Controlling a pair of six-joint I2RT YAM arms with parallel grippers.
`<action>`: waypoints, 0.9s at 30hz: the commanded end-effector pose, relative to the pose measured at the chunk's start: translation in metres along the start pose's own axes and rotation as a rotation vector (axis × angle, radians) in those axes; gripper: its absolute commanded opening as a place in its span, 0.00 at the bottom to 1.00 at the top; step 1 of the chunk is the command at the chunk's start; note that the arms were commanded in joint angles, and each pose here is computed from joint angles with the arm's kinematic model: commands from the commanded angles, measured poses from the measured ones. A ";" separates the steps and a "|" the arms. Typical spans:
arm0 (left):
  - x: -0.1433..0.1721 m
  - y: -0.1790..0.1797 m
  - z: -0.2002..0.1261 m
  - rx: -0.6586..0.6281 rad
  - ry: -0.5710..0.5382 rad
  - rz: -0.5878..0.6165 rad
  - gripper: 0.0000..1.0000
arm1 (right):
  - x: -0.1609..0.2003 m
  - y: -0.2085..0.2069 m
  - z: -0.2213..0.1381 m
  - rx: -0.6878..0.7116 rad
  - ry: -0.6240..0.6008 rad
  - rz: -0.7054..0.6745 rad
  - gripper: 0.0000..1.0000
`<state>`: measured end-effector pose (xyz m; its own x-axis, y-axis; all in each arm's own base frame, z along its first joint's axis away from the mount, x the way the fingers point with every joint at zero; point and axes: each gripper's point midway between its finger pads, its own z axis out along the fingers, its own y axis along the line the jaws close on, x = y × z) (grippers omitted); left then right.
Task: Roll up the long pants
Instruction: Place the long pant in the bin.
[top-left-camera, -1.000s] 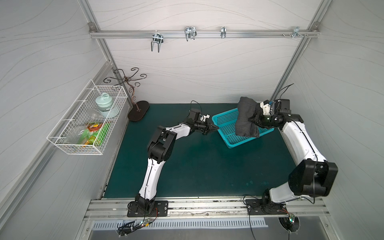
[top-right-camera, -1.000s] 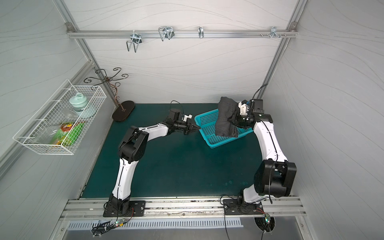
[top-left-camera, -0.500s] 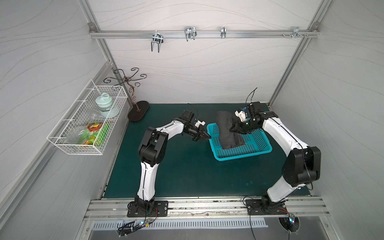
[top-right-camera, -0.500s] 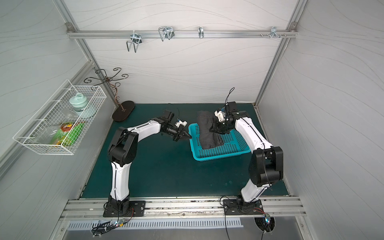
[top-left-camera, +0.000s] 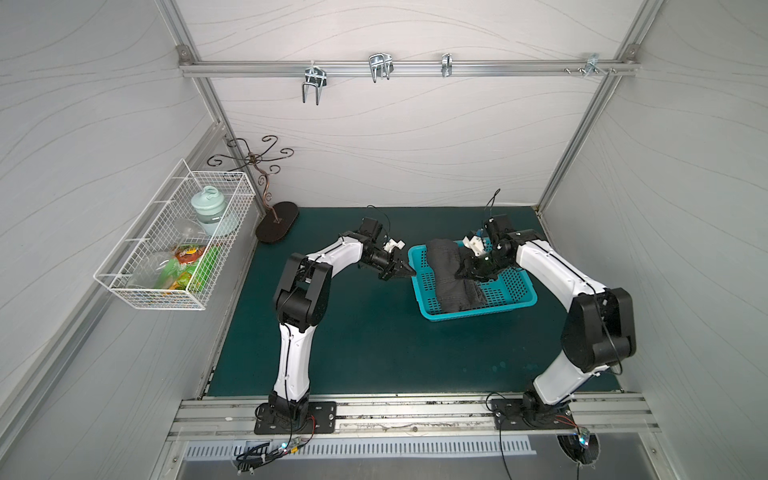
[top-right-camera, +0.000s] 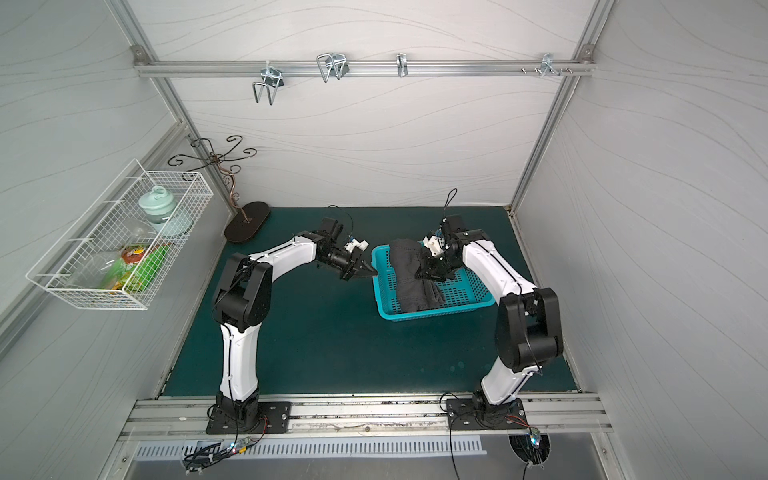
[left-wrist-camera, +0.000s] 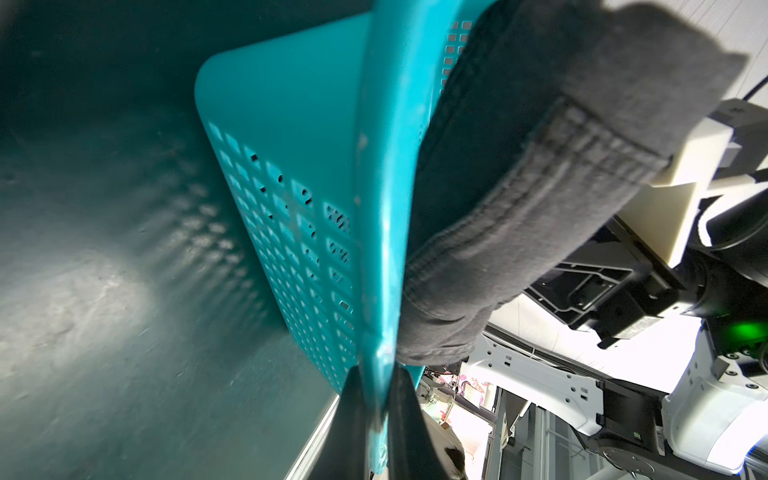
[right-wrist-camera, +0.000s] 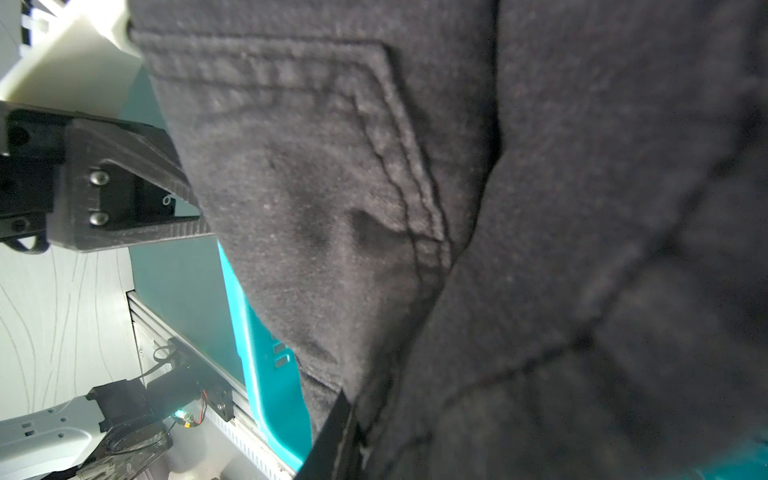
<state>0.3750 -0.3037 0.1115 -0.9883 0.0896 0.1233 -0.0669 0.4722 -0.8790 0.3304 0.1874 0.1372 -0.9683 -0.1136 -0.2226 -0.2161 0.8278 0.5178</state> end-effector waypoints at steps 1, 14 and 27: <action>-0.013 0.028 0.001 -0.119 -0.051 -0.042 0.00 | 0.001 0.014 0.011 -0.062 0.018 -0.002 0.00; -0.020 0.022 -0.002 -0.119 -0.096 -0.039 0.00 | 0.024 0.006 0.054 -0.078 0.158 0.030 0.00; -0.023 0.016 -0.005 -0.121 -0.110 -0.039 0.00 | 0.029 -0.013 0.107 -0.019 0.257 0.058 0.00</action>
<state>0.3818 -0.3004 0.1114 -0.9901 0.0598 0.1270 -0.0831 0.4798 -0.8734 0.3400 0.2230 0.0759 -0.9846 -0.1562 -0.0781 -0.1722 0.7942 0.5827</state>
